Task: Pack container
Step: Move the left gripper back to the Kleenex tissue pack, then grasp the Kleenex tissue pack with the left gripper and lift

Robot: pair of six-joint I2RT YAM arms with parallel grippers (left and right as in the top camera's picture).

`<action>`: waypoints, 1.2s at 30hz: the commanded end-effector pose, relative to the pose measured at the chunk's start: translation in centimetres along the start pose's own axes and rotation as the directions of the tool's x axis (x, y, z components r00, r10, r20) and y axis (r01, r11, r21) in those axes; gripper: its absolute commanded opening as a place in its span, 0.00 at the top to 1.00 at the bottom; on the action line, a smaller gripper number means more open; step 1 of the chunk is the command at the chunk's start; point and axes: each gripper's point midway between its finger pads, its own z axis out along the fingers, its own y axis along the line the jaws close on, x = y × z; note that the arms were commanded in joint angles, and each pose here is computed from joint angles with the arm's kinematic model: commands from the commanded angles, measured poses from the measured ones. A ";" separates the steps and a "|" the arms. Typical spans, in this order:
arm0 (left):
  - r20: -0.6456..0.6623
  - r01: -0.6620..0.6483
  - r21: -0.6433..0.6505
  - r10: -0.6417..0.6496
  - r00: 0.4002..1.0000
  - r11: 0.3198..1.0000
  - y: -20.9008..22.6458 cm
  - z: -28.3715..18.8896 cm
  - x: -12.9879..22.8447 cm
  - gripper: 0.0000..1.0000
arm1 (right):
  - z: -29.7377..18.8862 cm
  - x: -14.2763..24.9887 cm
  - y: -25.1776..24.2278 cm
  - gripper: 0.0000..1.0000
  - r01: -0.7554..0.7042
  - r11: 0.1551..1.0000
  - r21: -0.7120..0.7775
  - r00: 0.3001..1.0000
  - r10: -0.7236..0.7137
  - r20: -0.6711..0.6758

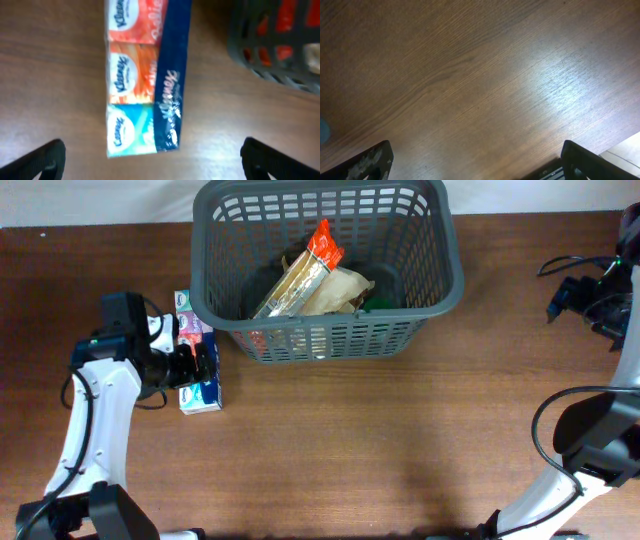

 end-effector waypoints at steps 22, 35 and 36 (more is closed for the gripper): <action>0.022 -0.123 -0.033 0.123 0.992 0.992 1.6 6.4 -2.9 0.01 | 0.2 -0.1 -0.3 0.01 -0.004 1.000 0.003 1.000 0.004 -0.004; 0.047 -0.238 -0.078 0.242 0.969 0.968 -0.7 7.4 -4.7 0.01 | 0.2 -0.1 -0.3 0.01 -0.003 1.000 0.003 1.000 0.003 -0.003; 0.034 -0.236 -0.077 0.240 0.970 0.969 -0.6 7.8 -4.5 0.01 | 0.2 -0.1 -0.3 0.01 -0.003 1.000 0.003 1.000 0.003 -0.004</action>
